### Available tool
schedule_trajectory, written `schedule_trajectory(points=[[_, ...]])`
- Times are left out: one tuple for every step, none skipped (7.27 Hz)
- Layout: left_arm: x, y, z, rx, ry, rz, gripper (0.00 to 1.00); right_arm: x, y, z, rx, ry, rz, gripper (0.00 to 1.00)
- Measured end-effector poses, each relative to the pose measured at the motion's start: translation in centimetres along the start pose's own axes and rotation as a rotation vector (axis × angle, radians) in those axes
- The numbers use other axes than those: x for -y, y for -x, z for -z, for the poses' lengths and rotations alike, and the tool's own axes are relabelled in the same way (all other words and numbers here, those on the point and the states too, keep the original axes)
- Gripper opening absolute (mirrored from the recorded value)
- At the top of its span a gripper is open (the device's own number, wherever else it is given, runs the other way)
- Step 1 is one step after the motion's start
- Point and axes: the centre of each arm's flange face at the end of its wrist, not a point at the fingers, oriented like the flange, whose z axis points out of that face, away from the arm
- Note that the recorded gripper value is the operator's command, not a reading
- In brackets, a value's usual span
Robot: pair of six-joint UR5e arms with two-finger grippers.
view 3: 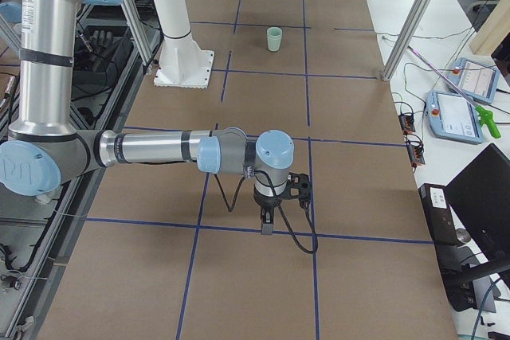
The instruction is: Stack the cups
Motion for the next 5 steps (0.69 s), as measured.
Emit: schedule_trajectory(points=[[-2.0,7.5,0.7,0.024,-0.003,-0.039,1.0,0.0,0.0,0.0,0.0,0.0,0.0,1.0],[-4.3,14.4,1.0,0.037,0.001,-0.057,1.0,0.0,0.0,0.0,0.0,0.0,0.0,1.0],[-7.0,20.5,1.1,0.041,0.003,-0.041,1.0,0.0,0.0,0.0,0.0,0.001,0.0,1.0],[-9.4,24.5,1.0,0.04,0.005,-0.018,1.0,0.0,0.0,0.0,0.0,0.001,0.0,1.0],[-11.0,26.5,0.8,0.037,0.008,-0.001,1.0,0.0,0.0,0.0,0.0,0.001,0.0,1.0]])
